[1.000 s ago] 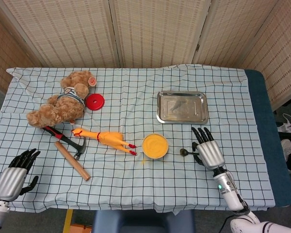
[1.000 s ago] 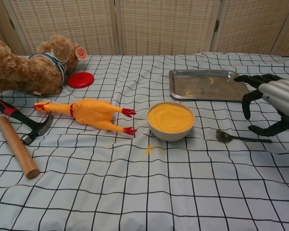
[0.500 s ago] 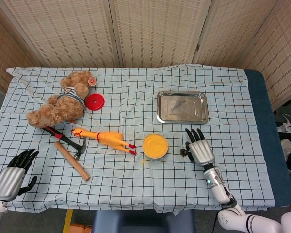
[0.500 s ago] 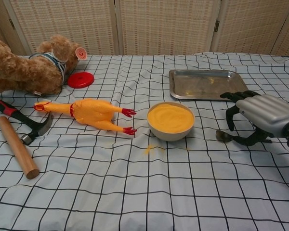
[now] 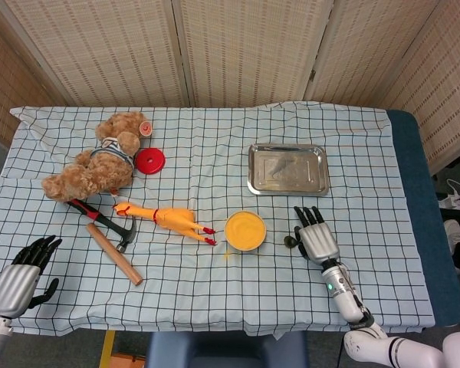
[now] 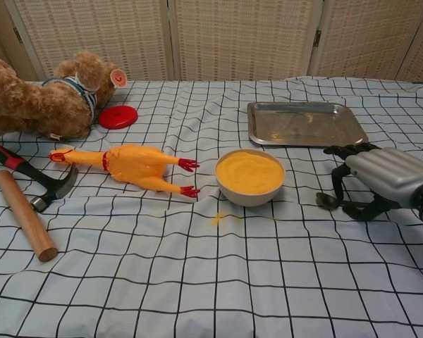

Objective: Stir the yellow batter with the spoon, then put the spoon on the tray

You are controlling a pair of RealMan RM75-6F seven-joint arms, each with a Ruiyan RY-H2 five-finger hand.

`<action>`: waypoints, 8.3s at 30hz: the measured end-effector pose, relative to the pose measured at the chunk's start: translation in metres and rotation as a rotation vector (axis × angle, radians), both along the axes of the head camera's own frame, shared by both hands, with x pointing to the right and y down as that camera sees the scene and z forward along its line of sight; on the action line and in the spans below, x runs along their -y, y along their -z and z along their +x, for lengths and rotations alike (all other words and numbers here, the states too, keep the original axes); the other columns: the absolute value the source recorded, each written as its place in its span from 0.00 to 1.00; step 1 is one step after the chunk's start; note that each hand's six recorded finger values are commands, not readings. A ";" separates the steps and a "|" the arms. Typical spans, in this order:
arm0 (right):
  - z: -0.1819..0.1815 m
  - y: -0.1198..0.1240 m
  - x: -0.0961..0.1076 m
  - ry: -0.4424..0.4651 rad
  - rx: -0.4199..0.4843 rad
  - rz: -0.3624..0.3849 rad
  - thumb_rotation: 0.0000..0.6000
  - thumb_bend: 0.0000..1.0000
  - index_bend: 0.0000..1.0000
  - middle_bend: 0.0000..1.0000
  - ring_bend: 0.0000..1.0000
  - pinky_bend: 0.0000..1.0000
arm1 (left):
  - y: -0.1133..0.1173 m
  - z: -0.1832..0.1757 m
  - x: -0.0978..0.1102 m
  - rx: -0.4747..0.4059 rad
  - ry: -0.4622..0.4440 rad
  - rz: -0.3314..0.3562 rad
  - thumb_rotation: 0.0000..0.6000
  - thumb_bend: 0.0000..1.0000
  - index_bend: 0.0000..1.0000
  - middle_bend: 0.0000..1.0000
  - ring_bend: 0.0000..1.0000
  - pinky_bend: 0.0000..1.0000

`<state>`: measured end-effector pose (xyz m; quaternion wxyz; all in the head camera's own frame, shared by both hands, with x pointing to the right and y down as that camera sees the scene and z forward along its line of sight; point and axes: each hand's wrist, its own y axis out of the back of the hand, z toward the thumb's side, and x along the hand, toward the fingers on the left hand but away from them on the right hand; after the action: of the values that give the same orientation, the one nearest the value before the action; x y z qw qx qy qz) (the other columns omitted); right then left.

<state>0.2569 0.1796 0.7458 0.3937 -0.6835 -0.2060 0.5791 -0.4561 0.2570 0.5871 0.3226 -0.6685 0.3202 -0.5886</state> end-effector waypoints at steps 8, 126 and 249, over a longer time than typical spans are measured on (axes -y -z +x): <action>0.002 -0.002 -0.001 -0.007 -0.005 -0.009 1.00 0.38 0.57 0.00 0.00 0.00 | 0.000 0.001 -0.001 -0.003 -0.003 -0.003 1.00 0.44 0.00 0.00 0.00 0.14; -0.037 0.023 0.034 0.103 0.115 0.276 1.00 0.34 0.61 0.00 0.00 0.00 | 0.001 0.000 -0.001 -0.005 0.000 -0.019 1.00 0.44 0.00 0.00 0.00 0.14; -0.064 0.068 0.098 0.016 -0.130 -0.208 1.00 0.62 0.93 0.08 0.00 0.00 | 0.006 0.010 -0.005 -0.040 -0.035 -0.018 1.00 0.44 0.00 0.00 0.00 0.14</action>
<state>0.1931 0.0814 0.6779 0.3377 -0.6835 -0.1135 0.6371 -0.4465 0.2624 0.5811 0.3206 -0.6885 0.3094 -0.5722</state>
